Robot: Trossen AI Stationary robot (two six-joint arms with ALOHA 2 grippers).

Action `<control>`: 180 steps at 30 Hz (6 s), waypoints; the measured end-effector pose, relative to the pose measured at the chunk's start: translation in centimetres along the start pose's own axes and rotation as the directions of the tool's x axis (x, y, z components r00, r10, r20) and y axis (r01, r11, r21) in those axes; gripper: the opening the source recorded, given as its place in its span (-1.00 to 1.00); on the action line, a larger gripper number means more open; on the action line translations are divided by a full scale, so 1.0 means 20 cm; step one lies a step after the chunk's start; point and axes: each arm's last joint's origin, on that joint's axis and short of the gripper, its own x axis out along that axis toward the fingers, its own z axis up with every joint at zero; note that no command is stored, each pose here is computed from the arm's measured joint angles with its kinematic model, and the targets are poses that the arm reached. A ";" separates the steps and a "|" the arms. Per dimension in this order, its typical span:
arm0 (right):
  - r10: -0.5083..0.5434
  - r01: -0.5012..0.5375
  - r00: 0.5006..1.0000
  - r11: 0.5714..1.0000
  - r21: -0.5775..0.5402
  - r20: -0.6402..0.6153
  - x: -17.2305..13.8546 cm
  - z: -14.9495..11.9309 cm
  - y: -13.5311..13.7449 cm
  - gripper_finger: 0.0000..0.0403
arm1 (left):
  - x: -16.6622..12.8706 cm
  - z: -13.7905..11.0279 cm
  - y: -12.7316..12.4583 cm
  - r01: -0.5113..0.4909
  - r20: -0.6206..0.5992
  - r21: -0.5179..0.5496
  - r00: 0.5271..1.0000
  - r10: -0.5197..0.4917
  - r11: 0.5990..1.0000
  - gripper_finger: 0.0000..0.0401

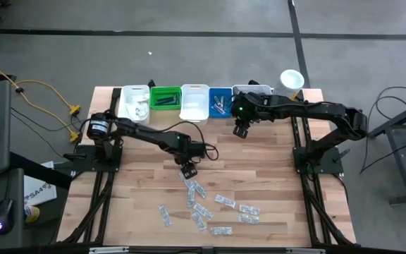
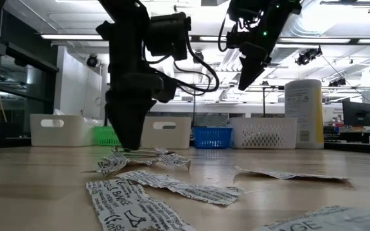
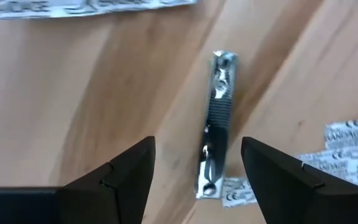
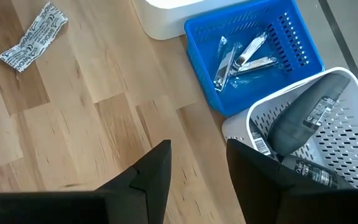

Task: Pick & Place Travel size toiletries
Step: Put the silver nail cutter into the blue bin, then put the white bandage into the middle white bin

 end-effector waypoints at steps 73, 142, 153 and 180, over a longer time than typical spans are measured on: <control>0.339 -0.303 0.782 0.940 -0.157 0.524 0.23 -0.58 0.47 0.29 | -0.07 0.33 -0.03 -0.179 0.599 0.485 0.781 -0.176 0.856 -0.74; -0.309 0.121 0.779 0.928 0.353 0.546 0.49 -0.05 -0.09 -0.80 | -0.39 -0.29 0.50 -0.378 0.767 0.030 0.602 0.221 0.925 -0.09; -0.319 0.161 0.852 0.915 0.371 0.416 0.57 0.00 -0.16 -0.21 | -0.39 -0.31 0.58 -0.348 0.759 0.013 0.614 0.217 0.938 -0.08; 0.123 -0.152 0.927 0.987 0.054 0.355 0.15 -0.09 -0.07 -0.01 | -0.30 -0.24 0.56 -0.227 0.744 0.042 0.657 0.121 0.973 -0.08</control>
